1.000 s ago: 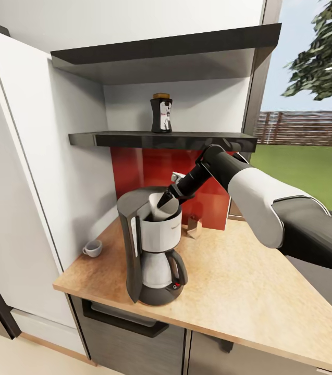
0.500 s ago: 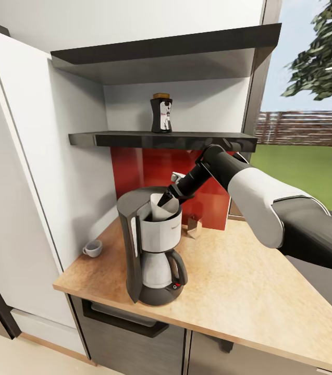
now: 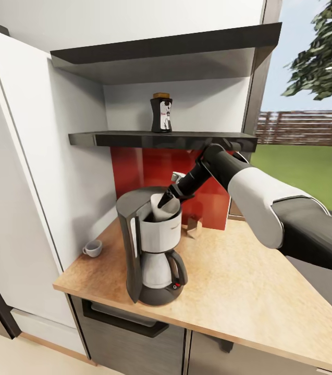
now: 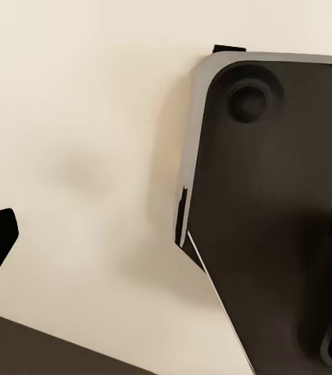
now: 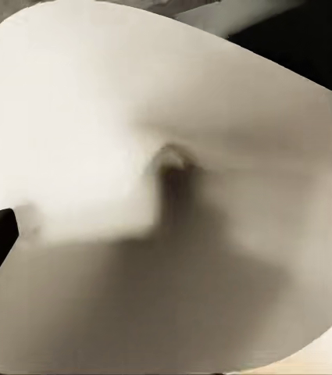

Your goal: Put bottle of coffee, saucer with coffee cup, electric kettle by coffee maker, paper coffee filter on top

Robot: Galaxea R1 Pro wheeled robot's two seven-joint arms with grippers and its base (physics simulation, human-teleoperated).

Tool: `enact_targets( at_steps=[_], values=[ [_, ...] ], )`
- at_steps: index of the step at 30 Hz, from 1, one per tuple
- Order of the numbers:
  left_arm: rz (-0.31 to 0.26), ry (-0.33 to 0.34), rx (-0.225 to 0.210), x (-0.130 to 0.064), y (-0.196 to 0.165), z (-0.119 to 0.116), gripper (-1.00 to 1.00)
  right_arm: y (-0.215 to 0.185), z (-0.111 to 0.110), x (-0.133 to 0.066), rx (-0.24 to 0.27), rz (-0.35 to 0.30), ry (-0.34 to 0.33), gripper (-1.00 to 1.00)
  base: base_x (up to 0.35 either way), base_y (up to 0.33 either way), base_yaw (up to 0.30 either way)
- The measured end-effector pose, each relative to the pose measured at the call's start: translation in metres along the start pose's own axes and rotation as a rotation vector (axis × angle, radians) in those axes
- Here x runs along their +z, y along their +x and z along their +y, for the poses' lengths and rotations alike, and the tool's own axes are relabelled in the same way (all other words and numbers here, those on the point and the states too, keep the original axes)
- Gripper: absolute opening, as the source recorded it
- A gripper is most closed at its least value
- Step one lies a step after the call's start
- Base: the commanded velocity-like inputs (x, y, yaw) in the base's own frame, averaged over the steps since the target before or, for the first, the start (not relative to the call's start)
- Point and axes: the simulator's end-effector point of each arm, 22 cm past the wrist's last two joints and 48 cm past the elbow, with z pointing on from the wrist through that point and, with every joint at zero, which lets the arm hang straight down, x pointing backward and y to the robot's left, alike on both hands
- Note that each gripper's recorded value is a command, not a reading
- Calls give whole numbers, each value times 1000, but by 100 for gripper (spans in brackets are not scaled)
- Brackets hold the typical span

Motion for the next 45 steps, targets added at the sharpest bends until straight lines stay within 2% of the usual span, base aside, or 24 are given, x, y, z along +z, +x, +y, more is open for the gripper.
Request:
enact_targets(
  at_steps=[7, 22, 34, 40, 45],
  values=[
    [-1, 0, -1, 0, 0, 0, 100, -21, 7, -17, -55, -58, 26, 100, 0, 0, 0],
    [-1, -1, -1, 0, -1, 1, 100, -31, 11, -26, -84, -87, 40, 100, 0, 0, 0],
    [-9, -5, 4, 0, -4, 4, 100, -47, 18, -42, -132, -136, 67, 100, 0, 0, 0],
    [-18, -6, 13, 0, -9, 6, 100, -57, 18, -55, -171, -163, 115, 100, 0, 0, 0],
    [-29, -5, 20, 0, -15, 6, 100, -56, 8, -60, -182, -149, 176, 100, -5, 0, 0]
  ],
)
